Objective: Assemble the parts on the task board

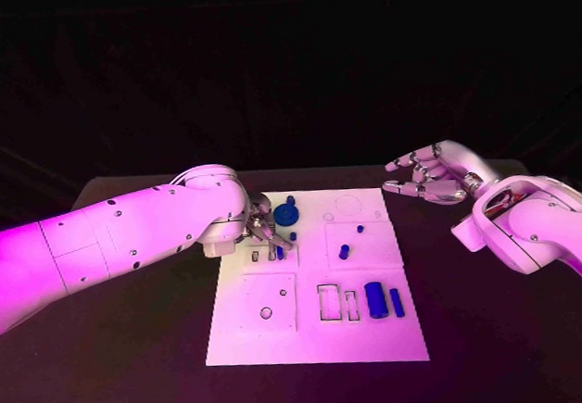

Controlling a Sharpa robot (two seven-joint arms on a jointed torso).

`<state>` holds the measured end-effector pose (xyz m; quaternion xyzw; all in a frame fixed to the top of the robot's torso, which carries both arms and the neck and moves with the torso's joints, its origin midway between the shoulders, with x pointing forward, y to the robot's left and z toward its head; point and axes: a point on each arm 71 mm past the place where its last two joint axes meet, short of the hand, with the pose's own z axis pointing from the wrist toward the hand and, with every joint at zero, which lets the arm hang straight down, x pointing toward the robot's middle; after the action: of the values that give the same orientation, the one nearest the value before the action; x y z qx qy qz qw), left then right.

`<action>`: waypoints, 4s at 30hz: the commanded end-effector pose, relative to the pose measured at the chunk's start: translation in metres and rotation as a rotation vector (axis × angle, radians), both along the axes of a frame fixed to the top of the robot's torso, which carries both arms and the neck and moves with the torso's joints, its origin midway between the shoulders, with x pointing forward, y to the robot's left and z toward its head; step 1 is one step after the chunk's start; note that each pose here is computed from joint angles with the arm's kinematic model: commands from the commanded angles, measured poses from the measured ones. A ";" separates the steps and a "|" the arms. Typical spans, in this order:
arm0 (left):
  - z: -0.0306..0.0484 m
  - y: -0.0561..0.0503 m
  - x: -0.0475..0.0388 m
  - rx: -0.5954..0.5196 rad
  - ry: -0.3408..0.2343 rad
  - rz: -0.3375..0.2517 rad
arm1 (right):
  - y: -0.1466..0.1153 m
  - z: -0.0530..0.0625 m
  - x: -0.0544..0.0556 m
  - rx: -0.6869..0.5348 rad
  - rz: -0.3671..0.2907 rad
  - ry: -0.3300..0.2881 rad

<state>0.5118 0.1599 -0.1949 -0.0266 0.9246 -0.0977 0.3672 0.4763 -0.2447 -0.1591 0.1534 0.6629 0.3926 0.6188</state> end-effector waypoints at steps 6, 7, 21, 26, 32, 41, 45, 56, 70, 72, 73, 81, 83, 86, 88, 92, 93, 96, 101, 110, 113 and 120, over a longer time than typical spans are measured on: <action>-0.0019 -0.003 -0.0015 0.007 0.023 -0.015 | 0.003 -0.002 0.000 -0.007 0.014 0.009; -0.0020 -0.003 -0.0015 0.007 0.023 -0.015 | 0.003 -0.002 0.000 -0.007 0.015 0.010; -0.0037 -0.003 -0.0011 0.017 0.035 -0.020 | 0.004 -0.003 0.000 -0.009 0.021 0.018; -0.0045 -0.003 -0.0007 0.018 0.037 -0.019 | 0.004 -0.003 0.000 -0.009 0.022 0.018; -0.0053 -0.003 -0.0009 0.008 0.046 -0.013 | 0.004 -0.004 0.000 -0.010 0.022 0.019; -0.0062 -0.003 -0.0038 -0.032 0.062 0.003 | 0.005 -0.004 0.000 -0.009 0.025 0.020; -0.0052 0.002 -0.0055 -0.066 0.058 0.028 | 0.006 -0.004 0.000 -0.009 0.026 0.021; 0.0019 0.027 -0.0101 -0.176 -0.002 0.155 | 0.005 -0.004 0.000 -0.010 0.027 0.025; -0.0020 0.041 -0.0244 -0.202 -0.131 0.195 | 0.005 -0.005 0.000 -0.006 0.036 0.029; -0.0020 0.041 -0.0256 -0.195 -0.157 0.191 | 0.005 -0.005 0.000 -0.006 0.037 0.029; -0.0025 0.041 -0.0264 -0.192 -0.166 0.188 | 0.005 -0.005 0.000 -0.006 0.037 0.029; -0.0093 0.034 -0.0338 -0.180 -0.220 0.167 | 0.004 -0.005 0.000 -0.007 0.039 0.029; -0.0098 0.032 -0.0346 -0.178 -0.227 0.163 | 0.004 -0.005 0.000 -0.007 0.040 0.029; -0.0104 0.030 -0.0349 -0.177 -0.230 0.159 | 0.005 -0.005 0.000 -0.007 0.041 0.029; -0.0110 0.029 -0.0345 -0.173 -0.230 0.157 | 0.005 -0.005 0.000 -0.006 0.041 0.029; -0.0125 0.028 -0.0333 -0.163 -0.222 0.152 | 0.005 -0.005 0.000 -0.006 0.043 0.029; -0.0131 0.028 -0.0330 -0.161 -0.216 0.151 | 0.005 -0.005 0.000 -0.006 0.043 0.029; -0.0153 0.027 -0.0322 -0.159 -0.189 0.149 | 0.006 -0.005 0.000 -0.005 0.044 0.030; -0.0187 0.024 -0.0305 -0.151 -0.153 0.141 | 0.006 -0.006 0.000 -0.004 0.044 0.033; -0.0216 0.021 -0.0276 -0.126 -0.132 0.122 | 0.008 -0.006 0.000 0.000 0.047 0.039; -0.0220 0.020 -0.0277 -0.115 -0.129 0.112 | 0.008 -0.006 0.000 0.001 0.047 0.040; -0.0225 0.021 -0.0290 -0.094 -0.121 0.097 | 0.007 -0.006 0.000 0.000 0.047 0.041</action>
<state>0.4850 0.1811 -0.2144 -0.0996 0.8839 -0.1347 0.4366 0.4770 -0.2388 -0.1646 0.1507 0.6763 0.3996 0.6002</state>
